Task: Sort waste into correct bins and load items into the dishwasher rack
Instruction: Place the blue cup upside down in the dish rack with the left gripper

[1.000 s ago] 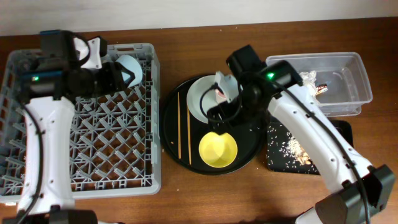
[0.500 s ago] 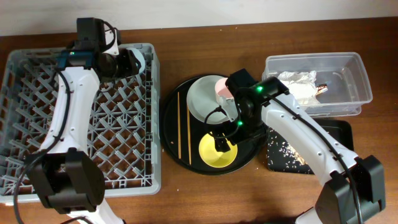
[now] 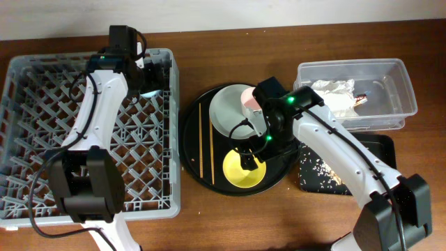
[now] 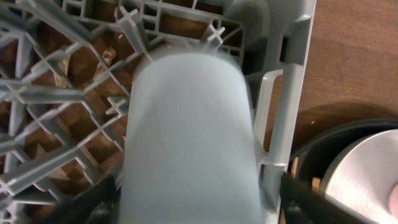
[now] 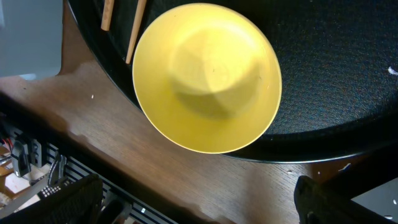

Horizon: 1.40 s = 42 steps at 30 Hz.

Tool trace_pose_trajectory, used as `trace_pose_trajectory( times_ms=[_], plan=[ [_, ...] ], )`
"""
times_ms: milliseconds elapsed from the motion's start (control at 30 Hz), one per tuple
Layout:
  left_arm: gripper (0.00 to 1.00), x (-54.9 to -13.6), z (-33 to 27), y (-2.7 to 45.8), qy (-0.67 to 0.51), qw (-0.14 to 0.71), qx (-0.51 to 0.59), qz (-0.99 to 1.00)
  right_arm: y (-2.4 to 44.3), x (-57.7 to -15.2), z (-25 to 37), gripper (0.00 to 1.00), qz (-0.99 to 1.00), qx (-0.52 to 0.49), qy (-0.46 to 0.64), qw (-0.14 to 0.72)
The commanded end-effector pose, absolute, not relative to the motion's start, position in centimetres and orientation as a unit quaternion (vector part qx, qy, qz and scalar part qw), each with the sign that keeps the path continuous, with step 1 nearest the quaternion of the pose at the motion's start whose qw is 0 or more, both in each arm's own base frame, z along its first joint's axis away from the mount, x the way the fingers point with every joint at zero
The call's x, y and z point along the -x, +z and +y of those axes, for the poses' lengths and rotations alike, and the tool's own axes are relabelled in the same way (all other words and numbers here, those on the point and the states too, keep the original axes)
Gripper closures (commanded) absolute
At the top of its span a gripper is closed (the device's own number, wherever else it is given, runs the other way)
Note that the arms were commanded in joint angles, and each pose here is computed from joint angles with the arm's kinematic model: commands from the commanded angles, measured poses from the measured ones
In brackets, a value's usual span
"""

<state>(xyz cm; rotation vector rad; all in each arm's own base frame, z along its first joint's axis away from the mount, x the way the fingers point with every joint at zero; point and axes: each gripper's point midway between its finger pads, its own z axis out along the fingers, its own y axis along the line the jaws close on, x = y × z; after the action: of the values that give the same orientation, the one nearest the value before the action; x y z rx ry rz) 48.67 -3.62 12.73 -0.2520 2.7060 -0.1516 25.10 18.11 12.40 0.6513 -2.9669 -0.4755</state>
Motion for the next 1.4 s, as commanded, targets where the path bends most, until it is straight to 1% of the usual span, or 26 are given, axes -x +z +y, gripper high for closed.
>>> trace_pose_trajectory(
  times_ms=[0, 100, 133, 200, 233, 267, 300, 333, 367, 400, 433, 500, 533, 567, 600, 667, 767, 833, 867, 967, 1133, 1200, 1233, 1300, 1367],
  plan=[
    [0.07, -49.3, -3.4, 12.9, -0.053, 0.214, 0.094, 0.971, 12.1, -24.8, 18.1, 0.01, -0.964, -0.214, -0.151, 0.038],
    [0.06, -49.7, -4.0, 14.5, -0.070, 0.225, 0.089, 0.968, 12.2, -24.6, 18.1, 0.01, -0.964, -0.214, -0.152, 0.042],
    [0.05, -49.8, -4.1, 15.9, -0.074, 0.233, 0.088, 0.966, 12.3, -25.1, 18.5, 0.01, -0.963, -0.216, -0.158, 0.031],
    [0.10, -49.3, -4.2, 19.3, -0.080, 0.246, 0.086, 0.962, 12.6, -26.8, 19.4, 0.01, -0.960, -0.221, -0.170, -0.007],
    [0.11, -47.7, -4.3, 21.8, -0.084, 0.241, 0.085, 0.963, 13.2, -28.3, 20.2, 0.01, -0.956, -0.227, -0.180, -0.042],
    [0.11, -46.0, -4.2, 23.1, -0.082, 0.229, 0.086, 0.966, 13.7, -29.6, 20.8, 0.15, -0.952, -0.231, -0.186, -0.072],
    [0.16, -43.7, -4.1, 24.1, -0.079, 0.209, 0.087, 0.971, 14.2, -31.3, 21.3, 0.30, -0.948, -0.235, -0.185, -0.110],
    [0.15, -41.7, -4.0, 24.4, -0.075, 0.184, 0.089, 0.976, 14.6, -33.1, 21.5, 0.34, -0.945, -0.236, -0.173, -0.149],
    [0.15, -40.0, -4.0, 24.5, -0.073, 0.162, 0.090, 0.980, 14.8, -34.7, 21.1, 0.36, -0.944, -0.232, -0.150, -0.181],
    [0.08, -38.3, -4.6, 24.2, -0.080, 0.128, 0.086, 0.985, 14.8, -36.9, 20.4, 0.36, -0.944, -0.219, -0.111, -0.219],
    [0.07, -37.3, -5.0, 23.9, -0.076, 0.108, 0.080, 0.988, 14.7, -38.0, 20.0, 0.38, -0.947, -0.201, -0.094, -0.234],
    [0.07, -36.7, -5.6, 23.3, -0.055, 0.097, 0.063, 0.992, 13.6, -39.3, 20.2, 0.45, -0.947, -0.194, -0.086, -0.242],
    [0.07, -36.7, -6.1, 23.1, -0.050, 0.098, 0.055, 0.992, 12.8, -39.9, 20.4, 0.51, -0.947, -0.194, -0.085, -0.243],
    [0.07, -36.9, -6.8, 22.8, -0.049, 0.102, 0.045, 0.993, 11.9, -40.4, 20.7, 0.60, -0.947, -0.194, -0.084, -0.242],
    [0.07, -37.0, -7.3, 22.5, -0.050, 0.103, 0.039, 0.993, 11.1, -41.0, 21.0, 0.63, -0.947, -0.194, -0.085, -0.243],
    [0.07, -36.7, -7.9, 22.0, -0.050, 0.096, 0.030, 0.994, 9.5, -42.1, 21.3, 0.65, -0.946, -0.193, -0.082, -0.247],
    [0.07, -36.4, -7.5, 21.1, -0.036, 0.085, 0.031, 0.995, 8.5, -43.0, 20.5, 0.71, -0.948, -0.184, -0.048, -0.254],
    [0.07, -36.4, -7.4, 20.2, -0.031, 0.079, 0.031, 0.996, 8.4, -43.0, 20.5, 0.71, -0.948, -0.184, -0.048, -0.253],
    [0.07, -36.4, -7.4, 19.8, -0.030, 0.076, 0.032, 0.996, 8.4, -43.0, 20.5, 0.76, -0.948, -0.184, -0.048, -0.254],
    [0.07, -36.4, -7.4, 19.2, -0.029, 0.073, 0.032, 0.996, 8.4, -42.9, 20.4, 0.96, -0.950, -0.184, -0.047, -0.249],
    [0.07, -36.5, -8.0, 19.3, -0.048, 0.075, 0.027, 0.996, 8.1, -42.3, 20.1, 0.96, -0.953, -0.185, -0.044, -0.236],
    [0.07, -36.5, -10.2, 19.8, -0.108, 0.077, -0.021, 0.991, 9.4, -42.7, 20.4, 0.96, -0.950, -0.185, -0.050, -0.248],
    [0.07, -36.2, -11.6, 20.3, -0.150, 0.076, -0.047, 0.985, 11.4, -42.5, 21.2, 0.96, -0.946, -0.190, -0.073, -0.254],
    [0.07, -35.7, -13.2, 21.3, -0.197, 0.080, -0.080, 0.974, 16.2, -41.0, 22.9, 0.96, -0.934, -0.207, -0.138, -0.255],
    [0.07, -34.4, -15.6, 23.8, -0.274, 0.099, -0.153, 0.944, 23.2, -38.6, 23.0, 0.96, -0.919, -0.218, -0.179, -0.277]
  ],
)
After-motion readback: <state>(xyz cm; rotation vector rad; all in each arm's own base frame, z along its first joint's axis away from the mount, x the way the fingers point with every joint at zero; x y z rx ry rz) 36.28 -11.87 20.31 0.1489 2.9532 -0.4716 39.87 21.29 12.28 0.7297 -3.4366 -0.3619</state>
